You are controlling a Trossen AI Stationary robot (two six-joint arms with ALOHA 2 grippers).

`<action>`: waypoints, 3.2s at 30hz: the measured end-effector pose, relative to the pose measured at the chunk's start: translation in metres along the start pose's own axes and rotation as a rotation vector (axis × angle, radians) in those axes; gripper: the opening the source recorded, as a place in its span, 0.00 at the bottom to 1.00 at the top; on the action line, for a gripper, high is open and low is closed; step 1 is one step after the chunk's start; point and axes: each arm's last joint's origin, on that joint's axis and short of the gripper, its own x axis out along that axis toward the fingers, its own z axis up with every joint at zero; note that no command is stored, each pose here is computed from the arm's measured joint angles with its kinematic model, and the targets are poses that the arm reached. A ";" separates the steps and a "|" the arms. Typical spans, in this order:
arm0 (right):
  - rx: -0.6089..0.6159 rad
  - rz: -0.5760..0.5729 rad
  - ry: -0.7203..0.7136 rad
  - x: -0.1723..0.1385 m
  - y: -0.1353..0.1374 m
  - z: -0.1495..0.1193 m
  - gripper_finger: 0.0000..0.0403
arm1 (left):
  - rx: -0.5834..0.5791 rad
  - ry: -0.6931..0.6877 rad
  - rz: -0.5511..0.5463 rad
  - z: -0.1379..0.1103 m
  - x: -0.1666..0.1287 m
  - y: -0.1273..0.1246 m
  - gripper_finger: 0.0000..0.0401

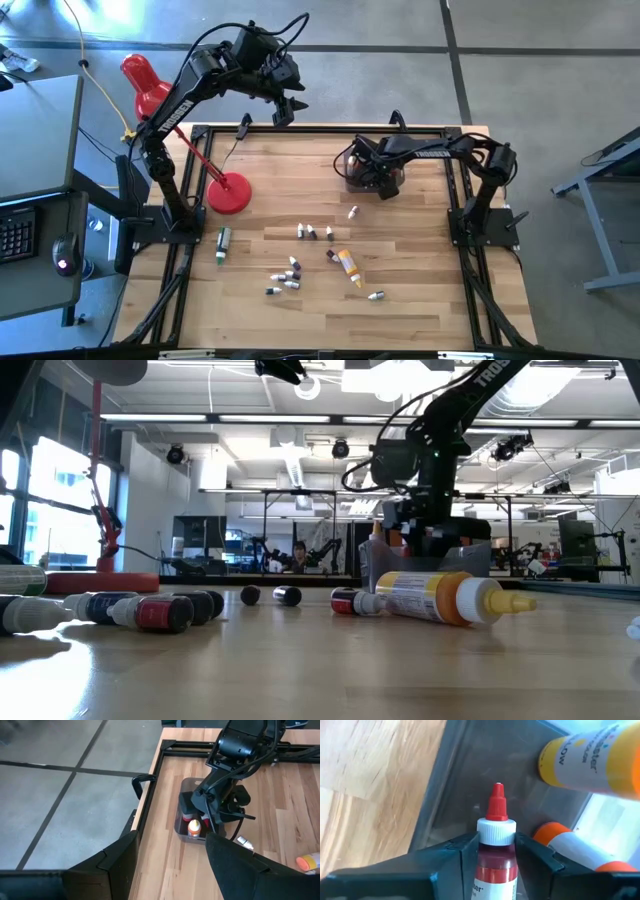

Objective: Pick & Place food coloring
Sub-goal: Put the large red food coloring bottle into the bin

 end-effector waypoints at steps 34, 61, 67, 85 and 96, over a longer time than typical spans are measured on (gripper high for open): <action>0.022 0.014 0.021 0.011 -0.001 0.001 0.37 | -0.001 0.002 0.000 0.000 0.000 0.000 0.56; 0.093 -0.003 -0.051 -0.021 -0.010 0.002 0.27 | -0.003 0.001 0.001 0.000 0.000 0.000 0.56; 0.100 -0.016 0.009 -0.038 -0.008 -0.003 0.28 | -0.003 0.001 -0.002 0.000 0.000 0.000 0.56; 0.379 -0.045 -0.663 -0.091 0.007 -0.016 0.29 | -0.003 0.004 -0.006 0.000 0.000 0.000 0.56; 0.578 -0.402 -1.172 -0.044 0.060 -0.054 0.29 | -0.008 0.026 -0.017 -0.003 0.000 -0.001 0.56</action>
